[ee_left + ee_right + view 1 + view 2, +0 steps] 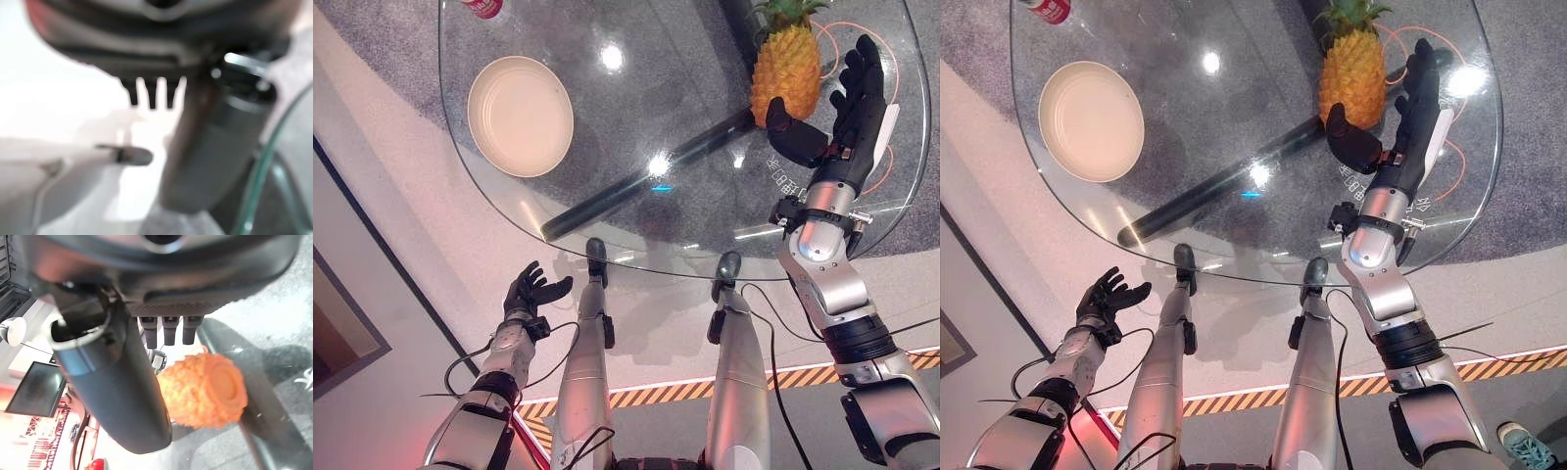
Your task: Pick up the fruit to the plate
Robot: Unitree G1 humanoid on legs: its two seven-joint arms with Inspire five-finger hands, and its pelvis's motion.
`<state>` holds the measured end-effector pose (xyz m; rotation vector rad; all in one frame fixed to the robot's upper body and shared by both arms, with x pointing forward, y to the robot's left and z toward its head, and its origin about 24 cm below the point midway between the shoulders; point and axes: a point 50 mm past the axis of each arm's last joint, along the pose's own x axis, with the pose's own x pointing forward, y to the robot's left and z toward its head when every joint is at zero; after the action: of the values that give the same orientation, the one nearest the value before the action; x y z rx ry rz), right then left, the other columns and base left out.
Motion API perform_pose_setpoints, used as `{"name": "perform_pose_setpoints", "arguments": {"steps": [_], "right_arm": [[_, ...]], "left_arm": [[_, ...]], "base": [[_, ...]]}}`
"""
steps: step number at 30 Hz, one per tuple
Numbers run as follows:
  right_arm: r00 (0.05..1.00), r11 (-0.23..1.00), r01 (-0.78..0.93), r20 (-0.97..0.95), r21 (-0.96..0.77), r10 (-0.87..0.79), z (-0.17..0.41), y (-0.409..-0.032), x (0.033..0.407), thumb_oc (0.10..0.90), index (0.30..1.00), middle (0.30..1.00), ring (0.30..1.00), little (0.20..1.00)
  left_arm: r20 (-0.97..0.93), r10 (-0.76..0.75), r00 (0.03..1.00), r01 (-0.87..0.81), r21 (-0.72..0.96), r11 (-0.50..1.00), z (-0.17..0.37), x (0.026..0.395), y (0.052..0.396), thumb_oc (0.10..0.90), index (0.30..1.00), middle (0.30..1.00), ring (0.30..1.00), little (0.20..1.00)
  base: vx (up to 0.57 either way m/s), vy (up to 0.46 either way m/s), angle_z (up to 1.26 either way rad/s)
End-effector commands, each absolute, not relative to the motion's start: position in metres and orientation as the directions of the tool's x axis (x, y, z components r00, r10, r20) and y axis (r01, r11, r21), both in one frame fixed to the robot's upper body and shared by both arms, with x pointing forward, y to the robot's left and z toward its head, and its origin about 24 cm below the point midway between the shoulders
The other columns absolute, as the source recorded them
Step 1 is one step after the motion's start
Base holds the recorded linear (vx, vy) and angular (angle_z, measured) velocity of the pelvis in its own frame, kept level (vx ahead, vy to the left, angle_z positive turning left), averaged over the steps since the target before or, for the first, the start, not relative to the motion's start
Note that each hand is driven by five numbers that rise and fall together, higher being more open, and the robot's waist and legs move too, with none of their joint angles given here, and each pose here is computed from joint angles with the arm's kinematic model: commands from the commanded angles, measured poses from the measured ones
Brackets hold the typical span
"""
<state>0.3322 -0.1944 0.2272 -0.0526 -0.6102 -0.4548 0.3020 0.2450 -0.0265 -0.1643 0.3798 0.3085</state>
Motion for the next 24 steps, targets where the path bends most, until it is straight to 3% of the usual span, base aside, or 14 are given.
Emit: {"name": "perform_pose_setpoints", "arguments": {"steps": [1, 24], "right_arm": [[0.609, 0.896, 0.411, 0.68, 0.169, -0.408, 0.271, -0.192, 0.324, 0.8, 0.9, 0.9, 0.9, 0.9], [0.656, 0.844, 0.517, 0.566, 0.144, -0.499, 0.267, -0.2, 0.346, 0.8, 0.9, 0.9, 0.9, 0.9]], "left_arm": [[-0.412, 0.318, 0.854, -0.36, -0.025, 0.933, -0.037, 0.286, 0.261, 0.8, 0.9, 0.9, 0.9, 0.9], [-0.431, 0.28, 0.858, -0.32, -0.02, 0.947, -0.04, 0.288, 0.252, 0.8, 0.9, 0.9, 0.9, 0.9]], "base": [[0.0, -0.001, 0.04], [0.0, 0.0, 0.0]]}}
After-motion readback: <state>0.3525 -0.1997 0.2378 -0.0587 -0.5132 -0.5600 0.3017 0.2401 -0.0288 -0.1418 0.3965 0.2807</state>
